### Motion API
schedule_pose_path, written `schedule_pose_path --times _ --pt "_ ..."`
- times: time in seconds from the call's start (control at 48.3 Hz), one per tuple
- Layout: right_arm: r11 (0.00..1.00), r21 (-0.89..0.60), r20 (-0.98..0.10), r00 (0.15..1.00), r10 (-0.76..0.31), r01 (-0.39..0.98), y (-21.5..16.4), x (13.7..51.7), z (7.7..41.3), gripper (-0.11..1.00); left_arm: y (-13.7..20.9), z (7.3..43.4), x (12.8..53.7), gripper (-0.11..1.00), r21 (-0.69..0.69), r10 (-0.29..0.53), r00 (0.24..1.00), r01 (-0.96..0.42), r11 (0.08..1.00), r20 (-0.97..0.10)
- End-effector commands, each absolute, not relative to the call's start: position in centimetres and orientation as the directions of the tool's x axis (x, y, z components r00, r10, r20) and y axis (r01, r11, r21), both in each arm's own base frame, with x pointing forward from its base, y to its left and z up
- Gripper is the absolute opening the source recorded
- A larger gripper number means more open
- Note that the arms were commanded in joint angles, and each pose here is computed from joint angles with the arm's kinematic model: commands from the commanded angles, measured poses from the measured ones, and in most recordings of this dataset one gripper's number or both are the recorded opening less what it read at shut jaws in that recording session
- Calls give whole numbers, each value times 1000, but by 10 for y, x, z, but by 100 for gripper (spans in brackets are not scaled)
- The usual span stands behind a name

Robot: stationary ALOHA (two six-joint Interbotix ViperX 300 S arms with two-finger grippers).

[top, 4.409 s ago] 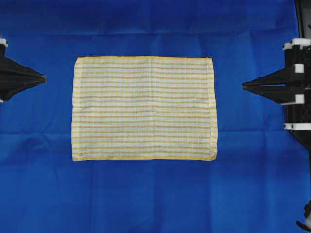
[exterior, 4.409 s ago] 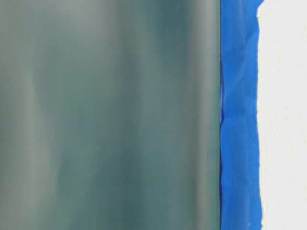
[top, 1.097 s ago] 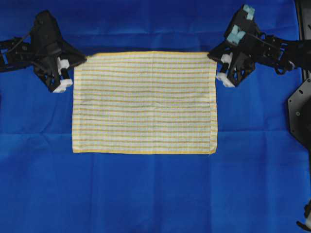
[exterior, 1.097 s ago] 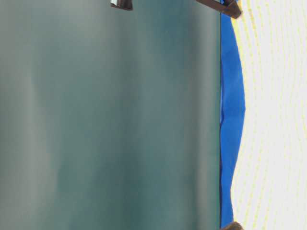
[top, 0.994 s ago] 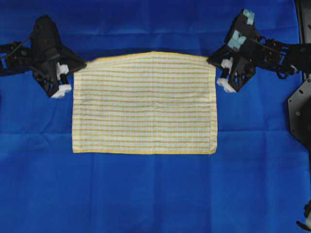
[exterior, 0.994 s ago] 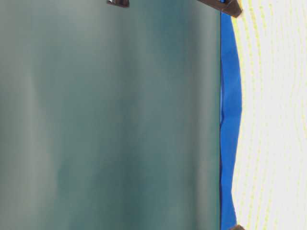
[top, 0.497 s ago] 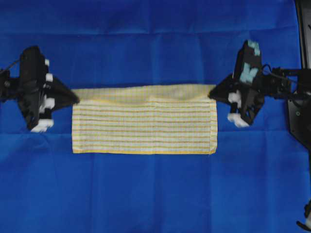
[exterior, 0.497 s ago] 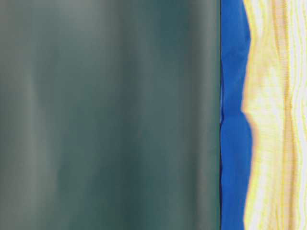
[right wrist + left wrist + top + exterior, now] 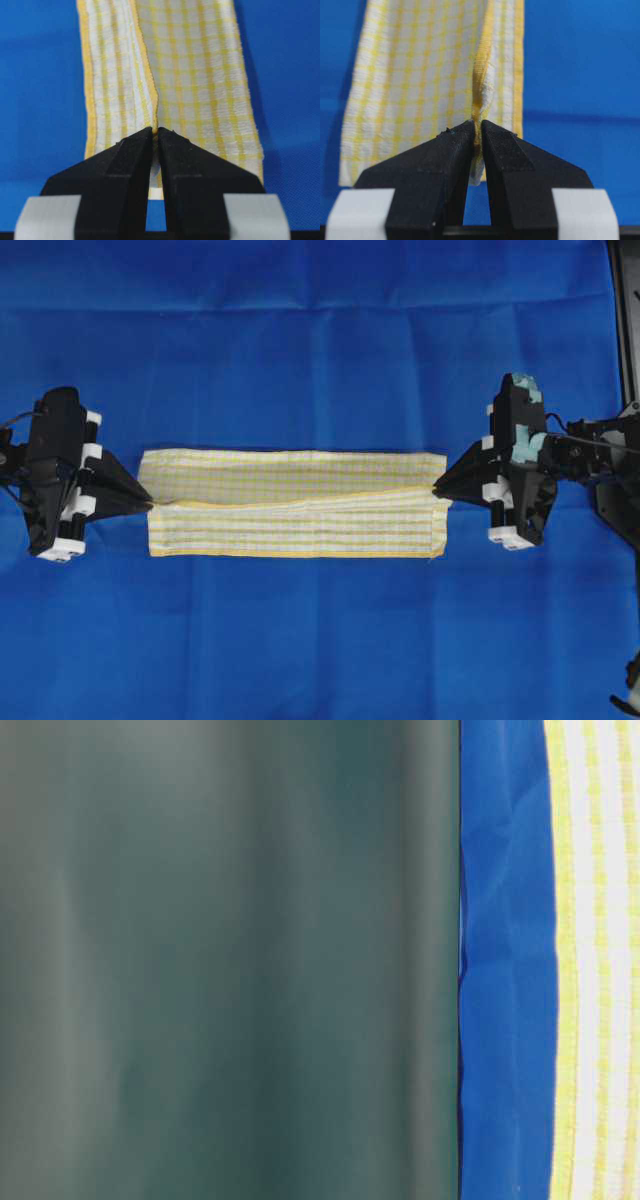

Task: Fold the yellow towel.
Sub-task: 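Lower the folded edge onto the towel and open both grippers, then grasp the folded strip's two ends with left and right grippers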

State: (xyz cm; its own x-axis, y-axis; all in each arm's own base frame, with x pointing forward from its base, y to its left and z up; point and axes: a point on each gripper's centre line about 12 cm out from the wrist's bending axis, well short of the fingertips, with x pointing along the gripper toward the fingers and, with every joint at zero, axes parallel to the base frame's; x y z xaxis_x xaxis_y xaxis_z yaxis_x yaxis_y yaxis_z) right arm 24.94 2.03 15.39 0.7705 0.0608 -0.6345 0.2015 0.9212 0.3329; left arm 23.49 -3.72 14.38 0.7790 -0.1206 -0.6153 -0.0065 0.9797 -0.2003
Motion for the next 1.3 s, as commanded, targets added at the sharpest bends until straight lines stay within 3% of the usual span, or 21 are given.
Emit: schedule_pose_path --times 0.0,0.538,0.621,0.704,0.849,0.931,1.076,1.283 --pt "922 337 -625 778 67 191 22 252 157 4 -40 148 240 5 -202 -128 786 4 979 -604" --pt "934 321 -669 736 105 159 37 257 150 5 -42 136 252 5 -193 -122 752 -7 981 -647" --pt "935 318 -682 723 111 156 40 262 147 5 -41 137 251 11 -195 -121 753 -9 981 -646" --pt "936 317 -688 716 114 155 42 265 147 21 -42 138 252 27 -196 -123 756 -8 980 -643" --pt "938 312 -695 709 118 150 43 265 150 66 -43 143 254 65 -197 -126 768 -1 980 -629" --pt "940 310 -686 718 119 140 42 264 156 83 -42 147 253 74 -194 -126 777 5 981 -617" --pt "944 300 -670 734 108 135 37 260 163 77 -39 150 253 71 -192 -119 785 0 981 -608" --pt "940 266 -689 724 31 213 10 260 161 77 -18 148 263 70 -188 -50 787 -86 978 -615"
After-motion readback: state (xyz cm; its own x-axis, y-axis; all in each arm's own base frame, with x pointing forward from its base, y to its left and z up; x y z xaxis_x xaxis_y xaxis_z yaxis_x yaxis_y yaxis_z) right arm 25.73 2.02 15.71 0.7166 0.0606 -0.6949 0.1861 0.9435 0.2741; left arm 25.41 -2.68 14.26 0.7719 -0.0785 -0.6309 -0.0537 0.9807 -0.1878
